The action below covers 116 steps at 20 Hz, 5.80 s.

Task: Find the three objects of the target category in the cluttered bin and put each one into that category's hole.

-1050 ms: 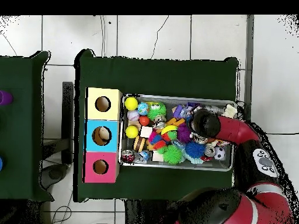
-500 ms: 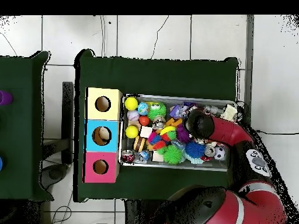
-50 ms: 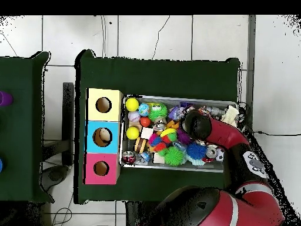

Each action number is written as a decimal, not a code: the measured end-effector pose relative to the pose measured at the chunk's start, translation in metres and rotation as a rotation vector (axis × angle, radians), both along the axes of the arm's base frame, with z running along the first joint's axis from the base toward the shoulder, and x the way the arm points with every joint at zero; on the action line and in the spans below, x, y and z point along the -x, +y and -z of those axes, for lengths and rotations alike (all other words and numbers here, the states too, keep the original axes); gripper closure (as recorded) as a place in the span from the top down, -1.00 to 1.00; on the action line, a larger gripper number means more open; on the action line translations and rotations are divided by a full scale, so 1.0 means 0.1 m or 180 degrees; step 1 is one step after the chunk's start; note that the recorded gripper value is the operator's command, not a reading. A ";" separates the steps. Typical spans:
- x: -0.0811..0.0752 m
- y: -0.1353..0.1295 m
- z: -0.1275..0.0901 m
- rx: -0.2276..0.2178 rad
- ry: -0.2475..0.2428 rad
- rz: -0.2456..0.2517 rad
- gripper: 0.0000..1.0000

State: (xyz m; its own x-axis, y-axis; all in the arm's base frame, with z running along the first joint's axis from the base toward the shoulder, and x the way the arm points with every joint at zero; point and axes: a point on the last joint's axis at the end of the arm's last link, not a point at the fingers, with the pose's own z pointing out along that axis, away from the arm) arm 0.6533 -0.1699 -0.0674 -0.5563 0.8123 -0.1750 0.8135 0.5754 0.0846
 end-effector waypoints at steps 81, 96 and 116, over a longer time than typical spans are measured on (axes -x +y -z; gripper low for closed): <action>0.86 -0.44 -0.96 0.0136 0.0412 0.0655 -1.00; 1.16 -0.82 -0.84 0.0226 0.0363 0.0620 -1.00; 1.33 -0.53 -0.01 0.0339 0.0454 0.0234 -1.00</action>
State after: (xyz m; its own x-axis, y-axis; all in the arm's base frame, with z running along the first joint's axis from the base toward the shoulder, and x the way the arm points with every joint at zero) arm 0.5204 -0.2225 -0.0660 -0.5215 0.8328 -0.1858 0.8531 0.5135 -0.0929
